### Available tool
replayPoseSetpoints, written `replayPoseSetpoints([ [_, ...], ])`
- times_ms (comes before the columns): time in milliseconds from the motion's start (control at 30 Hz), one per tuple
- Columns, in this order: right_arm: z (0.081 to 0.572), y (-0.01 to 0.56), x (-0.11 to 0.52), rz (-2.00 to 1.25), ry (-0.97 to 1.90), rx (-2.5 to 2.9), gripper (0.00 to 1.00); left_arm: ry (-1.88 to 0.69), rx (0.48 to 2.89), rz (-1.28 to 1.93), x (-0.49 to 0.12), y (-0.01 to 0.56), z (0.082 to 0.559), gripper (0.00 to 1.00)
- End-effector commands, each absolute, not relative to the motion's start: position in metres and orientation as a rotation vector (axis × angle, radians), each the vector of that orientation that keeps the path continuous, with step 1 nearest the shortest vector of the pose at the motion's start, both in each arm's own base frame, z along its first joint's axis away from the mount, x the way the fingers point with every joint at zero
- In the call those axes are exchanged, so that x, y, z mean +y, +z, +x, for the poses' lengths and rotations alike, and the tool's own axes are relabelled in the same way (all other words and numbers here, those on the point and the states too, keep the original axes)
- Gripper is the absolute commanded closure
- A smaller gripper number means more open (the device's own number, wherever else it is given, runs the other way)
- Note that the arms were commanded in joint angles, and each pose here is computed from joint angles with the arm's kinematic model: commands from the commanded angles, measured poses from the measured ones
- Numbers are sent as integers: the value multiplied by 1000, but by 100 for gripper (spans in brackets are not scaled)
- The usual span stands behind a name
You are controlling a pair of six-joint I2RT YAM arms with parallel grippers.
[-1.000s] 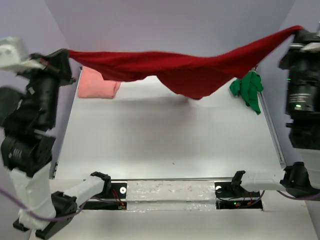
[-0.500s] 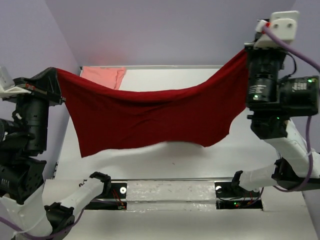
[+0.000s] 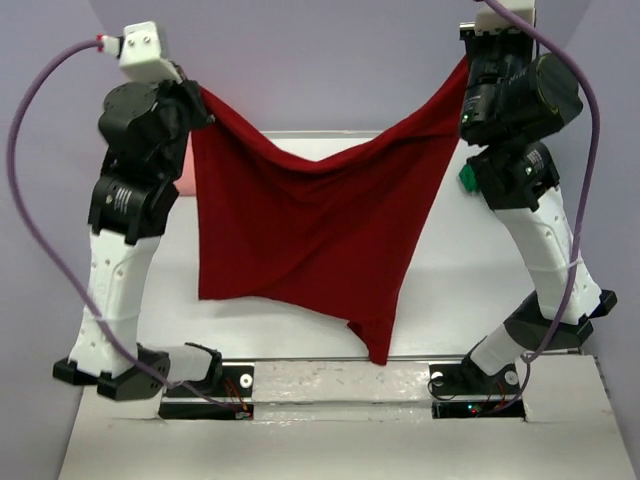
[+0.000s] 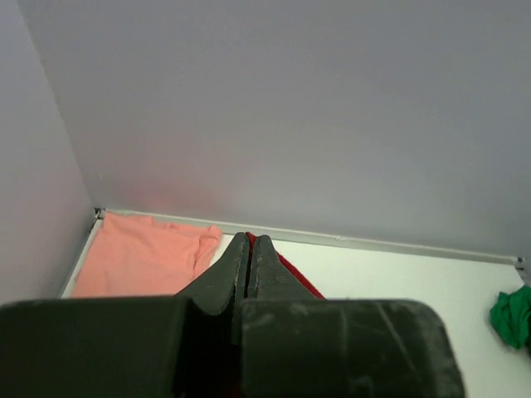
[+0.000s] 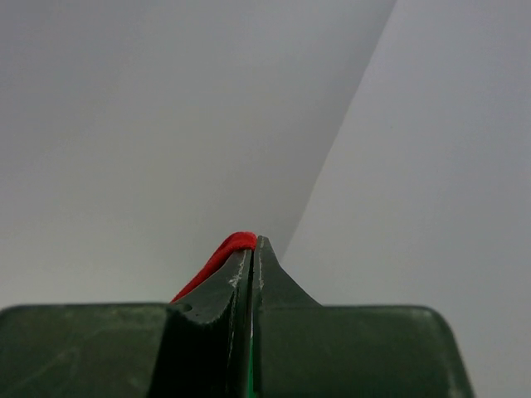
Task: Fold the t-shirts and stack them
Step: Flatten the tshirt out
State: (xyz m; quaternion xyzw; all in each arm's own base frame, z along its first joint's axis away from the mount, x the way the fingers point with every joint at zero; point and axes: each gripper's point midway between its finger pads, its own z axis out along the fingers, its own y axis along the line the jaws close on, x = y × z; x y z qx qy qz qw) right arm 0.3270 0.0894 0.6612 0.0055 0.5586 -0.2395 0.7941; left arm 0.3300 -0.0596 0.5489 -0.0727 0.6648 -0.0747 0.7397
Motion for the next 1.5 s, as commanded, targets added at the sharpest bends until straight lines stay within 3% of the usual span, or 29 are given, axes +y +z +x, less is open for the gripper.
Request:
replayPoseSetpoints([
  [0,373,627,96,-98,-338,1277,100,-180,1351,-138,-66,593,351,100],
  [133,398,612,74,-62,-289,1322,100,-167,1363,-134,-67,593,379,100],
  [233,388,622,73,-64,-259,1300,100,-160,1351,-135,-63,600,382,100],
  [500,278,677,58,-4,-390,1143,100,-159,1247,-169,-41,623,311,100],
  [700,235,683,26,69,-389,1113,100,-108,1241,-213,-25,616,278,100],
  [1100,209,672,-3,121,-430,1134,100,-51,1230,-260,-5,614,240,100],
  [1467,230,666,27,77,-442,1144,100,-25,1304,-251,-17,591,265,100],
])
